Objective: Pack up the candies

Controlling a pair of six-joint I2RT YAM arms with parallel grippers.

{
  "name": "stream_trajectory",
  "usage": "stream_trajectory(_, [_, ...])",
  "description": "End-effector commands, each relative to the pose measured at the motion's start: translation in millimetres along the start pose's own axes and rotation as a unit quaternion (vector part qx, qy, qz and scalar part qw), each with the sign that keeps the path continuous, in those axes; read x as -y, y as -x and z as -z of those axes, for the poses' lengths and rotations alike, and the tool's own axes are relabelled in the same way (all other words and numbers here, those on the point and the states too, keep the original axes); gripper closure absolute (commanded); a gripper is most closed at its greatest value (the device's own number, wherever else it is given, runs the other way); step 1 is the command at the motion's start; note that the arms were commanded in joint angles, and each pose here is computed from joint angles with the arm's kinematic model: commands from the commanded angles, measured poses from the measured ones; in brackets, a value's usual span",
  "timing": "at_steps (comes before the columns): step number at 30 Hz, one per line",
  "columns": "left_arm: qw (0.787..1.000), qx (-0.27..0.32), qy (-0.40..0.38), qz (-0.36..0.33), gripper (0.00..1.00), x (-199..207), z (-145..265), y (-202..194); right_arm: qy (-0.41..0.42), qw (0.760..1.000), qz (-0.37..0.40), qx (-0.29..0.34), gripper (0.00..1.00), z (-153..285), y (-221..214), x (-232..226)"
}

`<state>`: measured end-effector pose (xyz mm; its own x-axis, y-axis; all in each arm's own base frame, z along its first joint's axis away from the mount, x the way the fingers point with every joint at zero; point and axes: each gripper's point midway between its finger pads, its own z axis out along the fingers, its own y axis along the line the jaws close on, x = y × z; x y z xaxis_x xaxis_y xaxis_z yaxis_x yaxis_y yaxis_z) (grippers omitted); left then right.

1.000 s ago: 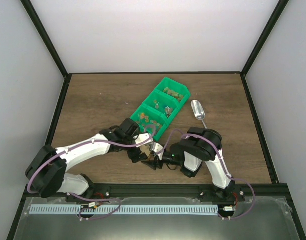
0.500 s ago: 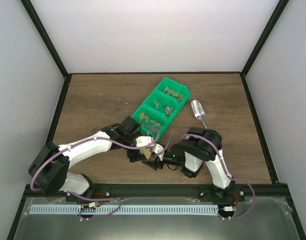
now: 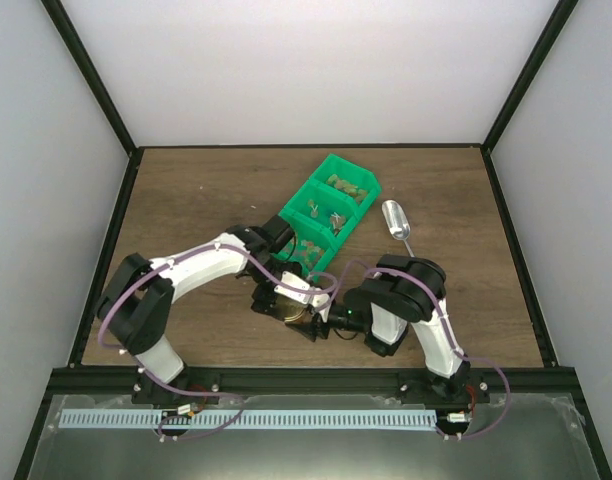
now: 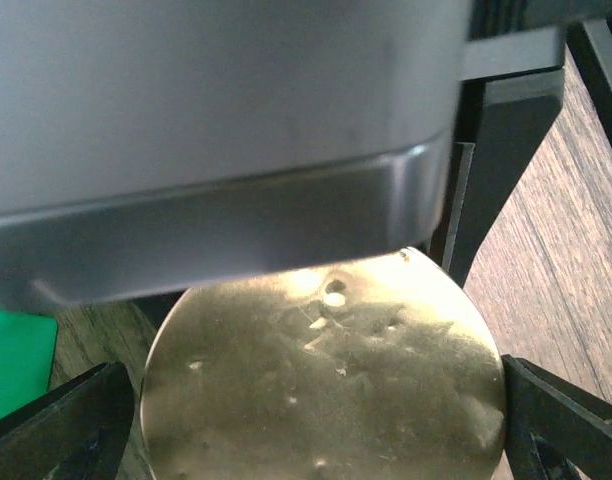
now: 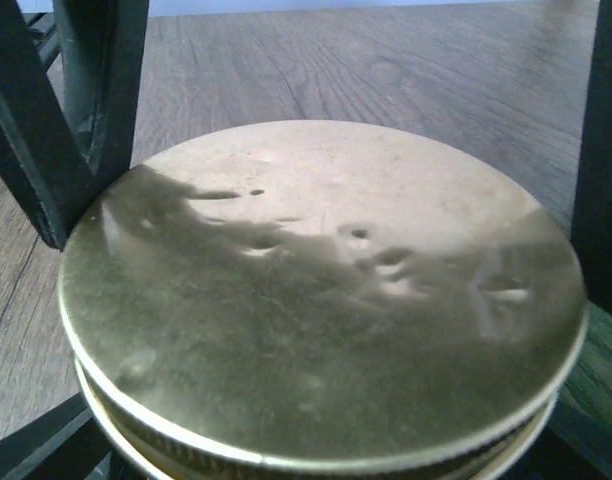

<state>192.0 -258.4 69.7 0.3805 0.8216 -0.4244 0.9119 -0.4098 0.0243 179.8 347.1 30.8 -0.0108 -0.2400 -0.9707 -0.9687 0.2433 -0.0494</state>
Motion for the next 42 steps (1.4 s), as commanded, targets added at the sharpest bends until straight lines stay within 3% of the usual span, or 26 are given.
stream_trajectory(1, [0.999, -0.022, 0.034, -0.01, 0.0, -31, 15, -13, 0.038, 0.999, -0.01, -0.004, 0.33, 4, -2, -18])
stream_trajectory(7, [0.99, 0.036, 0.08, 0.107, 0.0, -21, 44, -2, 0.011, 1.0, -0.026, -0.012, 0.33, 2, -6, -8])
stream_trajectory(11, [0.964, 0.071, 0.132, 0.221, 0.0, -17, 47, -1, -0.01, 0.999, -0.037, -0.016, 0.32, -1, -8, 0])
stream_trajectory(18, [0.918, 0.06, 0.158, 0.358, 0.0, -28, 35, -16, -0.042, 0.998, -0.043, -0.025, 0.32, -4, -14, 12])
stream_trajectory(28, [0.914, 0.069, 0.136, 0.376, 0.0, -18, 15, -5, -0.097, 0.992, -0.061, -0.048, 0.32, -8, -25, 32])
stream_trajectory(42, [0.9, 0.054, 0.155, 0.403, 0.01, -33, 3, -15, -0.105, 0.991, -0.063, -0.054, 0.32, -10, -27, 36])
